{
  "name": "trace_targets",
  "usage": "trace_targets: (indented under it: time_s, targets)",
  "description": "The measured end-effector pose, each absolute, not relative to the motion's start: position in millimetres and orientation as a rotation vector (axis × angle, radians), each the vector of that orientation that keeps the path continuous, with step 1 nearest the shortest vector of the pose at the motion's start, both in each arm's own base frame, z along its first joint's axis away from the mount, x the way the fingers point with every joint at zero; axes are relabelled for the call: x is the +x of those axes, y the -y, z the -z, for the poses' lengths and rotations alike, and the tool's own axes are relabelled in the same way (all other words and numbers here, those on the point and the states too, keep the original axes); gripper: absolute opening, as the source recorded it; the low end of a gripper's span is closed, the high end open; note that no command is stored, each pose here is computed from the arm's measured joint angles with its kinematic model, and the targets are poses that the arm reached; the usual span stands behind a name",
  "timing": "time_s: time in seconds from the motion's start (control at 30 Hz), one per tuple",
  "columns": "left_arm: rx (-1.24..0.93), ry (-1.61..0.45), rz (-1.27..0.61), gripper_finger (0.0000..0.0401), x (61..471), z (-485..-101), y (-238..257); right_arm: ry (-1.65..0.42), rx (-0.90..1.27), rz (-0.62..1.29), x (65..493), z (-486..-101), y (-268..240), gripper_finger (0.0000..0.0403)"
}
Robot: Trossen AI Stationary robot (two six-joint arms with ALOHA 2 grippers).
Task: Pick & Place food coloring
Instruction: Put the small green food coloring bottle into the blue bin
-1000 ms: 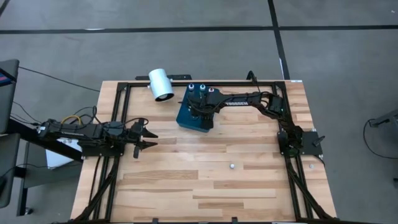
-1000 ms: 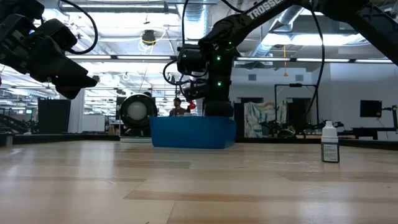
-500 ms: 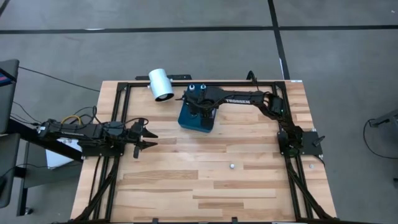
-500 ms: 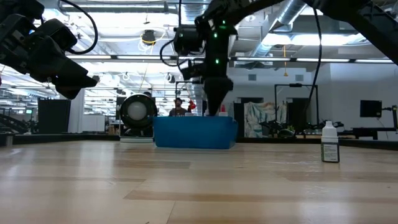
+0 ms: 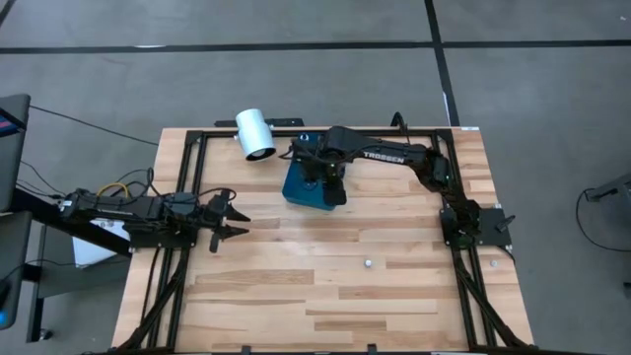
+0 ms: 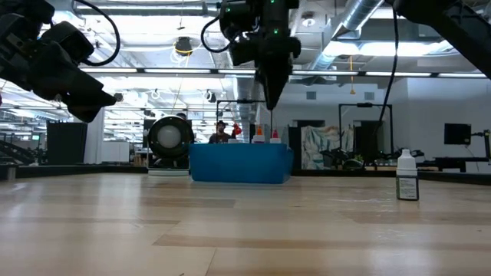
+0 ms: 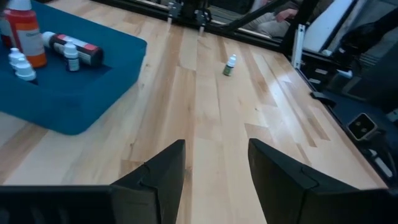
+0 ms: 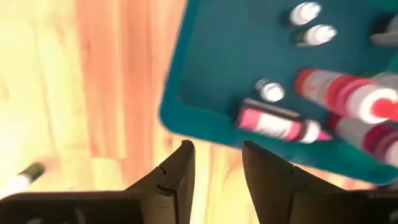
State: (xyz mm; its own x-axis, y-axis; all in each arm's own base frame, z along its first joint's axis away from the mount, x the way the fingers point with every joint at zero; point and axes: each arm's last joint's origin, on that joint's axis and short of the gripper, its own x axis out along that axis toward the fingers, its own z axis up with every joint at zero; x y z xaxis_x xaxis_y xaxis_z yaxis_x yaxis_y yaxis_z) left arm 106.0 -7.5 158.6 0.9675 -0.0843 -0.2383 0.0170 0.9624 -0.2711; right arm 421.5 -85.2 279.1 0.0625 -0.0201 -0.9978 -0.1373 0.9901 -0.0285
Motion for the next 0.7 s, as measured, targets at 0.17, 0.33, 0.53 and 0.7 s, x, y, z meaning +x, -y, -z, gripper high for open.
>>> trace_targets:
  time_s: [0.17, 0.33, 0.53, 0.7]
  targets:
    - [-0.272, -0.261, 0.070, 0.0167, 105.7, -158.2, 8.1, -1.532, -0.097, -0.128, 415.0, -285.8, 74.1, 0.0122]
    - [-0.269, -0.260, 0.071, 0.0167, 105.8, -158.3, 8.1, -1.473, -0.110, -0.120, 414.2, -297.3, 65.2, 0.0119]
    - [-0.259, -0.254, 0.073, 0.0167, 105.9, -158.8, 8.1, -1.424, -0.109, -0.104, 411.6, -308.5, 61.6, 0.0116]
    - [-0.245, -0.242, 0.078, 0.0167, 106.2, -159.6, 8.2, -1.430, -0.107, -0.105, 412.1, -306.8, 61.0, 0.0116]
